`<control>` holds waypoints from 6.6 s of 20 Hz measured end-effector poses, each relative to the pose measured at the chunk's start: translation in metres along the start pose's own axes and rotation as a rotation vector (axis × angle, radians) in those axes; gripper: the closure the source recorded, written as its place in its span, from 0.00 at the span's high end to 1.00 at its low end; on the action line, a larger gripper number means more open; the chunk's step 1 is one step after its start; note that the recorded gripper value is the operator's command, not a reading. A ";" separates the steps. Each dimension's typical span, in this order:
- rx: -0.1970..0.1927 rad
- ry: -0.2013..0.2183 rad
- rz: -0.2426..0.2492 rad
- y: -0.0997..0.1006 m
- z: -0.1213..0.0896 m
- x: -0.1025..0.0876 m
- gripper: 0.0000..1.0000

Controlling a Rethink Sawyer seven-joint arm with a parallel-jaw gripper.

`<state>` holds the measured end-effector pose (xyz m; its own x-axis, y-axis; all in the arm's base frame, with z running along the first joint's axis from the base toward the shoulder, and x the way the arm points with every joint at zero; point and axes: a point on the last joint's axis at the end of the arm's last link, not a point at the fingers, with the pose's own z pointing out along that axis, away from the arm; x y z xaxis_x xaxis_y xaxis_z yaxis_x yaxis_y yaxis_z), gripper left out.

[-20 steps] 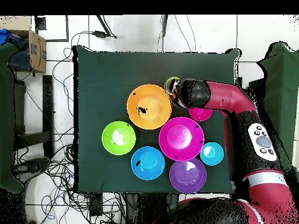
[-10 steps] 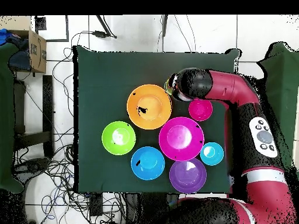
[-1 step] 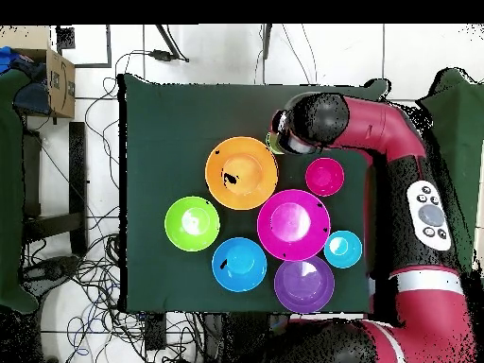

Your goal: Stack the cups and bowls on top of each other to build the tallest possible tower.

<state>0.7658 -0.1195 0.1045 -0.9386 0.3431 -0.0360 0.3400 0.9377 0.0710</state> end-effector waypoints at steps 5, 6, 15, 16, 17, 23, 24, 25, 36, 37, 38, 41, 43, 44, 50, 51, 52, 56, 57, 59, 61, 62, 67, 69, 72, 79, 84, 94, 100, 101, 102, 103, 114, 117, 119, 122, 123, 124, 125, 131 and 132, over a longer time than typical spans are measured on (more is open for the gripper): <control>0.004 0.011 0.007 -0.001 -0.009 -0.006 1.00; 0.006 0.014 0.008 -0.001 -0.011 -0.008 1.00; 0.030 0.094 0.008 0.001 -0.030 -0.007 1.00; 0.032 0.099 0.008 0.001 -0.031 -0.006 1.00; 0.032 0.097 0.008 0.000 -0.033 -0.007 1.00; 0.037 0.091 0.012 -0.006 -0.044 -0.005 1.00; 0.039 0.094 0.014 -0.009 -0.047 -0.003 1.00; 0.042 0.101 0.020 -0.016 -0.050 0.002 1.00; 0.050 0.101 0.081 -0.084 -0.052 0.027 1.00; 0.052 0.098 0.085 -0.089 -0.051 0.029 1.00; 0.053 0.095 0.089 -0.095 -0.050 0.030 1.00; 0.059 0.094 0.097 -0.111 -0.043 0.037 1.00; 0.062 0.101 0.099 -0.119 -0.039 0.044 1.00; 0.064 0.107 0.099 -0.123 -0.037 0.049 1.00; 0.070 0.135 0.093 -0.139 -0.028 0.075 1.00; 0.074 0.144 0.086 -0.145 -0.025 0.088 1.00; 0.077 0.147 0.082 -0.148 -0.023 0.094 1.00; 0.086 0.155 0.065 -0.155 -0.017 0.112 1.00; 0.087 0.155 0.062 -0.156 -0.016 0.115 1.00; 0.089 0.155 0.051 -0.161 -0.010 0.125 1.00; 0.092 0.151 0.041 -0.167 -0.004 0.133 1.00; 0.095 0.146 0.031 -0.175 0.002 0.141 1.00; 0.102 0.135 0.029 -0.199 0.009 0.155 1.00; 0.104 0.134 0.032 -0.208 0.011 0.159 1.00; 0.113 0.136 0.039 -0.229 0.016 0.167 1.00; 0.125 0.147 0.052 -0.265 0.028 0.181 1.00; 0.116 0.148 0.045 -0.279 0.044 0.191 1.00; 0.066 0.121 0.010 -0.276 0.085 0.205 1.00; 0.051 0.132 -0.011 -0.270 0.100 0.213 1.00; 0.050 0.134 -0.014 -0.270 0.102 0.215 1.00; 0.050 0.137 -0.018 -0.269 0.104 0.216 1.00; 0.049 0.140 -0.021 -0.269 0.106 0.218 1.00; 0.042 0.151 -0.033 -0.269 0.116 0.225 1.00; 0.044 0.148 -0.030 -0.270 0.115 0.225 1.00; 0.047 0.143 -0.027 -0.273 0.112 0.223 1.00; 0.055 0.130 -0.021 -0.280 0.106 0.219 1.00; 0.058 0.125 -0.019 -0.282 0.103 0.218 1.00; 0.062 0.120 -0.018 -0.284 0.101 0.216 1.00; 0.065 0.115 -0.017 -0.287 0.098 0.214 1.00; 0.094 0.083 -0.019 -0.299 0.079 0.204 1.00; 0.095 0.082 -0.019 -0.300 0.078 0.203 1.00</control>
<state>0.4781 -0.3267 -0.0020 -0.9452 0.3234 0.0456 0.3226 0.9462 -0.0243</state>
